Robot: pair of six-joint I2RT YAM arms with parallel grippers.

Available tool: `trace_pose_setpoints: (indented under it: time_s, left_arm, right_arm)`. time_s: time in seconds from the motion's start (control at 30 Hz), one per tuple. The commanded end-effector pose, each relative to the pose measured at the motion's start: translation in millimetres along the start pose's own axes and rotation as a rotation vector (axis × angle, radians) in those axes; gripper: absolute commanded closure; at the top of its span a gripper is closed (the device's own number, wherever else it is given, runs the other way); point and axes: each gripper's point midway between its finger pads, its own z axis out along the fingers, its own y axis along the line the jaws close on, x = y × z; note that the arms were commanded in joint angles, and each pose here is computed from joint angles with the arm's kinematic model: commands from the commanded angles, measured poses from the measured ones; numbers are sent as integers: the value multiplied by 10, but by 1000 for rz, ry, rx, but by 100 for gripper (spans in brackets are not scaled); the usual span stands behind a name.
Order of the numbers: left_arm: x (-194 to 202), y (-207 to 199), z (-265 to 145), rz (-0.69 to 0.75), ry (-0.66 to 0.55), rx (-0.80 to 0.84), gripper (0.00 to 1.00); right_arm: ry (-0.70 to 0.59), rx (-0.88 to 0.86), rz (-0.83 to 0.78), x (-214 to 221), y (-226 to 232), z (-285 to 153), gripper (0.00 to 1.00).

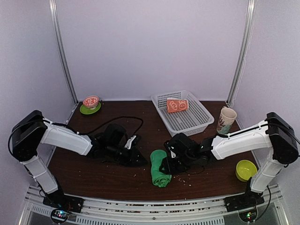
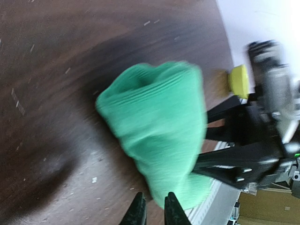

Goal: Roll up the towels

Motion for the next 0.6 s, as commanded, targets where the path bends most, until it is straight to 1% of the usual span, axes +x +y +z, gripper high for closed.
trace_pose_setpoints:
  time_s: [0.0, 0.13, 0.3, 0.4, 0.57]
  left_arm:
    - [-314, -388, -90, 116, -68, 50, 84]
    - [-420, -459, 60, 123, -43, 71, 84]
    - [-388, -388, 315, 91, 5, 104, 86]
    - [-353, -254, 443, 75, 24, 78, 86]
    - [-255, 116, 656, 20, 52, 3, 89]
  right_arm:
    - [71, 150, -31, 237, -340, 100, 52]
    - [71, 154, -42, 234, -324, 107, 51]
    - [62, 160, -55, 230, -329, 68, 51]
    - [66, 164, -68, 248, -335, 52, 51]
    - [88, 143, -77, 340, -303, 42, 50]
